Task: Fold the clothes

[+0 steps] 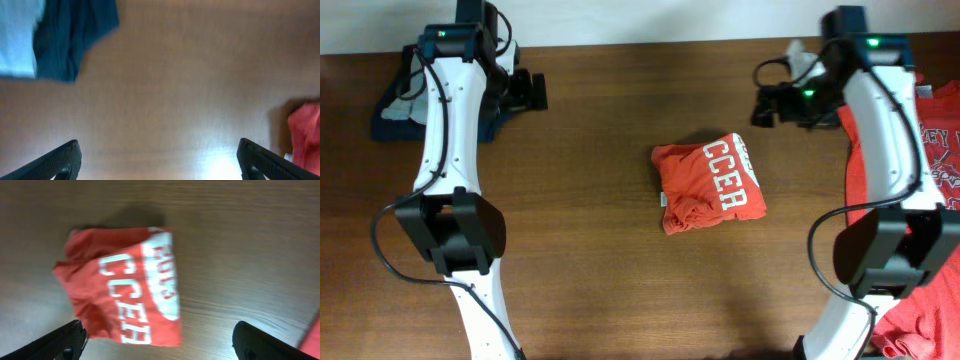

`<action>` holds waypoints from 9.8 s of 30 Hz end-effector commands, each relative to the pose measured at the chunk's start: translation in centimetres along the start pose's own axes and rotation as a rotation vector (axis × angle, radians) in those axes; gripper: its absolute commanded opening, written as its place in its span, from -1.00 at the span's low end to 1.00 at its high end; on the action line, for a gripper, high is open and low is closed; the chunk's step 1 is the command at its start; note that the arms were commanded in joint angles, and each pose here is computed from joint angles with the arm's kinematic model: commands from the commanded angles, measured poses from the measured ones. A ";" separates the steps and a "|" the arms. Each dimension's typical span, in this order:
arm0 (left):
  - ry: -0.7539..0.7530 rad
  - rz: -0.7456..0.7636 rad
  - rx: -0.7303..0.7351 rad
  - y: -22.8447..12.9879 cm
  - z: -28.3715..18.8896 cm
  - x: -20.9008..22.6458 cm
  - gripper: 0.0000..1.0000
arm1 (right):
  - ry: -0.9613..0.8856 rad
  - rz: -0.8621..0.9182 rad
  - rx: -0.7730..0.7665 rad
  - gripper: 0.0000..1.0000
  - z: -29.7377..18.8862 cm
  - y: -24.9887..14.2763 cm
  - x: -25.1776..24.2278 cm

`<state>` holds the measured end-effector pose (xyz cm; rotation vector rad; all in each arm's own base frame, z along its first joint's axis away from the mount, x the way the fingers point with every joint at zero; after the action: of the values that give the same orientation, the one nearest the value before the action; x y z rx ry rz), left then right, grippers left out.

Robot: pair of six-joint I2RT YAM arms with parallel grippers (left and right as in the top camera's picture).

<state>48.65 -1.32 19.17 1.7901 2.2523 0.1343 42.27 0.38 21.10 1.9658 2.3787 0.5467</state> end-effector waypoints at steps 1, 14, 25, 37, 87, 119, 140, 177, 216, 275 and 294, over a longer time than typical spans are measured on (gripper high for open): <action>-0.017 0.013 -0.083 1.6 -0.5 -0.4 0.98 | -0.034 0.047 -0.045 0.97 -2.0 -0.3 -2.6; -0.475 0.139 0.084 -2.8 -0.5 -11.7 -0.99 | -0.067 0.155 -0.069 0.97 -3.4 -1.5 -7.1; -0.522 0.433 0.208 -12.0 3.8 -22.6 -0.99 | -0.066 0.155 -0.068 0.97 -3.4 -1.5 -7.1; -0.581 0.534 0.311 -18.0 6.2 -26.6 -0.99 | -0.066 0.154 -0.068 0.97 -3.4 -1.5 -7.1; -0.589 0.617 0.463 -19.1 6.8 -26.1 -0.99 | -0.066 0.154 -0.068 0.97 -3.4 -1.5 -7.1; -0.587 0.568 0.501 -17.7 9.1 -26.4 -0.99 | -0.066 0.154 -0.068 0.97 -3.4 -1.5 -7.1; -0.900 0.717 0.573 -24.4 5.3 -34.7 -0.99 | -0.066 0.154 -0.068 0.97 -3.4 -1.5 -7.1; -0.789 0.731 0.218 -17.2 9.8 -36.5 -0.97 | -0.066 0.155 -0.068 0.97 -3.4 -1.5 -7.1; -0.424 0.619 0.362 -18.6 17.5 -30.4 -0.97 | -0.066 0.154 -0.068 0.97 -3.4 -1.5 -7.1; -0.061 0.495 0.514 -19.6 7.8 -21.5 -0.99 | -0.066 0.154 -0.068 0.97 -3.4 -1.5 -7.1; -0.050 0.497 0.532 -20.2 8.3 -21.2 -0.99 | -0.066 0.155 -0.068 0.97 -3.4 -1.5 -7.1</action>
<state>35.14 -26.87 6.50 2.6184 1.9115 -0.5255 41.61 -7.34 21.09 2.1543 2.1670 0.5368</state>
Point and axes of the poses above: each gripper's point midway between its finger pads, its own z axis out along the fingers, its own x axis along the line the jaws close on, y = z × x, the point moved 3 cm from there along -z, back along the fingers, and after that the axes turned 9 degrees about -z, right-handed, at the moved point
